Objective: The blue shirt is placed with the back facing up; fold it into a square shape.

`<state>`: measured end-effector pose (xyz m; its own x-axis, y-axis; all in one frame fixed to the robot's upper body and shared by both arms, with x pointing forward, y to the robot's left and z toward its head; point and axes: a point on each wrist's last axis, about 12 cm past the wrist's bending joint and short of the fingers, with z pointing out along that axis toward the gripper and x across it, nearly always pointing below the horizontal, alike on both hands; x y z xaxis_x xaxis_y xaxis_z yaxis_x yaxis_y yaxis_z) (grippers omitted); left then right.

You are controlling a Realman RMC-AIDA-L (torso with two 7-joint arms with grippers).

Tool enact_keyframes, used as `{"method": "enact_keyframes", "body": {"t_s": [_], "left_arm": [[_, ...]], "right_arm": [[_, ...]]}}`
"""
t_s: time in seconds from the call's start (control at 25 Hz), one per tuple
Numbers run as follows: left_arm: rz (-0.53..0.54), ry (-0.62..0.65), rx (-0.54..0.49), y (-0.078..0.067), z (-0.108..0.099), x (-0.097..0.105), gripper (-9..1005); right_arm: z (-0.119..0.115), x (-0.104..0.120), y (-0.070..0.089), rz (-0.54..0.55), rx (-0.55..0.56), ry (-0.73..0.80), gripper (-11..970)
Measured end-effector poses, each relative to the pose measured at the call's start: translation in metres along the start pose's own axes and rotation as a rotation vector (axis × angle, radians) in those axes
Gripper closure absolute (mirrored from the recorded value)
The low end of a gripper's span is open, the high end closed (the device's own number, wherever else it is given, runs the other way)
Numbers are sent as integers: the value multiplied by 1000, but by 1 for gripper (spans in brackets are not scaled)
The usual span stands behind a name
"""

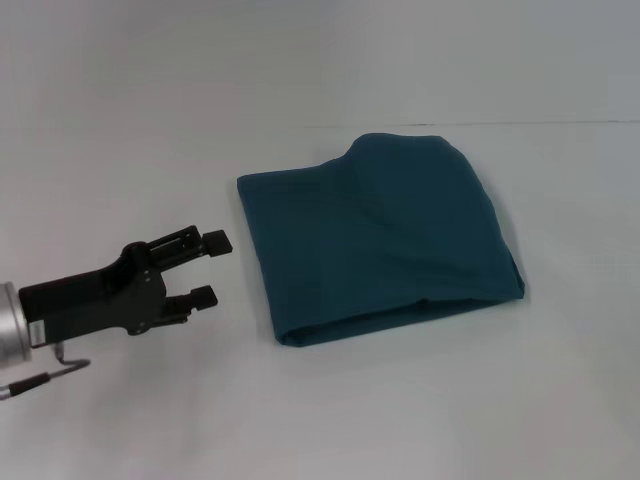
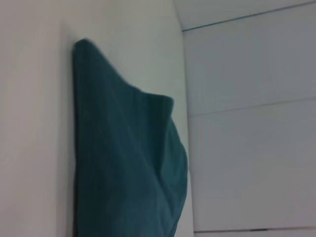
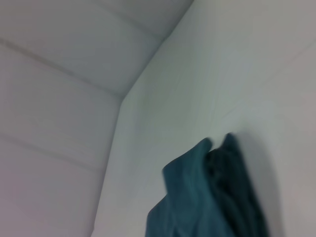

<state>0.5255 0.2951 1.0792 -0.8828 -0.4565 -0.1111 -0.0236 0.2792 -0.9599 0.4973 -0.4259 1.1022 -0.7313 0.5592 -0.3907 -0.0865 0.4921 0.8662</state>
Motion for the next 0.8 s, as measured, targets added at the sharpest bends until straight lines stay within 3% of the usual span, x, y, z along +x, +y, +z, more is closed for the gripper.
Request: {"method": "enact_keyframes", "body": {"t_s": [0.24,0.4,0.56,0.8], "left_arm": [[-80,22,-22,6,19,4,47],[-123,31,-67,10,33,6,47],[-101,12,-71,9,41,5,47],[-124,36,-100,12,45,7,48]], "right_arm": [[-11,14,-10,24,-7,-36,135],[0,10,-5,-1,-29,-19,135],[8,6,0,-20,-44,-6,135],[13,3,4,-30,-56,1,135]]}}
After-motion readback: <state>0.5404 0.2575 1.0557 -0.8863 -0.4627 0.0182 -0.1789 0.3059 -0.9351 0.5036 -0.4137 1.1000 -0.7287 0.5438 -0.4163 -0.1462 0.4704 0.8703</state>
